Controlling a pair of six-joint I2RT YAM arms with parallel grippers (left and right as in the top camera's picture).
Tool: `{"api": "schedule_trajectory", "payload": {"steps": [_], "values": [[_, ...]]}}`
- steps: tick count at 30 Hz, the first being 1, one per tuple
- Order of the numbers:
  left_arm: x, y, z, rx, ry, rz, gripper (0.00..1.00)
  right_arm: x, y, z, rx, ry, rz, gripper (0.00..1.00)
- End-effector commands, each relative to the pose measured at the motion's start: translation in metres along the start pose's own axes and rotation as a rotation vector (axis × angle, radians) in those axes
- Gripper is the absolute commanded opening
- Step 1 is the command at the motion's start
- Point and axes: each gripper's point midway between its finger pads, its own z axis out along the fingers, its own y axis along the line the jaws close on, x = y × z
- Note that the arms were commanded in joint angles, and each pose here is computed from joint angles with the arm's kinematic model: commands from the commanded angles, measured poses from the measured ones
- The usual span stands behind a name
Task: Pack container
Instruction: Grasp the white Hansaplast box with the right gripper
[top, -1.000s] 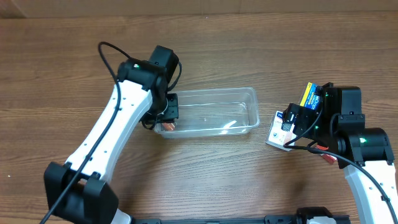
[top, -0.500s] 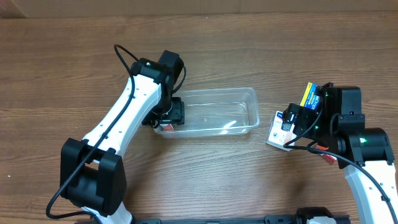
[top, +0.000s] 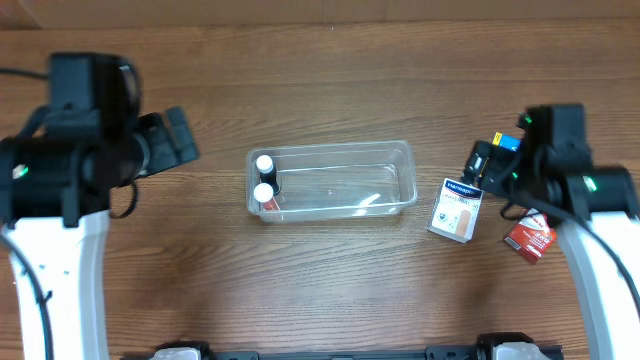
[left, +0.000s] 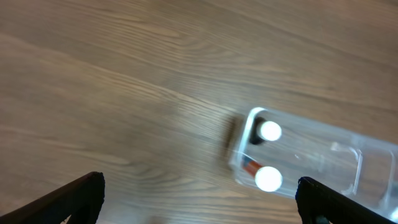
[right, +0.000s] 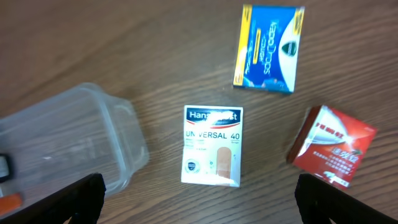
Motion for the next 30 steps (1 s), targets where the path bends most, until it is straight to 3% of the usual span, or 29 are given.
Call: {"api": "schedule_trajectory", "payload": {"steps": [1, 7, 12, 18, 27, 30], "values": [[-0.001, 0.005, -0.004, 0.016, 0.002, 0.021, 1.00, 0.019, 0.000, 0.063, 0.075, 0.231, 0.018, 1.00], [-0.001, 0.005, 0.002, 0.010, 0.018, 0.025, 1.00, 0.054, -0.009, 0.129, 0.159, 0.460, 0.015, 1.00], [-0.001, 0.005, 0.002, 0.010, 0.018, 0.025, 1.00, 0.084, -0.012, 0.156, 0.124, 0.494, 0.021, 1.00], [-0.001, 0.005, 0.002, 0.011, 0.019, 0.025, 1.00, 0.090, -0.014, 0.165, 0.119, 0.484, 0.018, 1.00], [-0.001, 0.005, 0.002, 0.010, 0.019, 0.025, 1.00, 0.091, -0.015, 0.165, 0.120, 0.486, 0.018, 0.72], [-0.001, 0.005, 0.002, 0.010, 0.019, 0.025, 1.00, 0.090, -0.014, 0.162, 0.121, 0.488, 0.019, 0.71]]}}
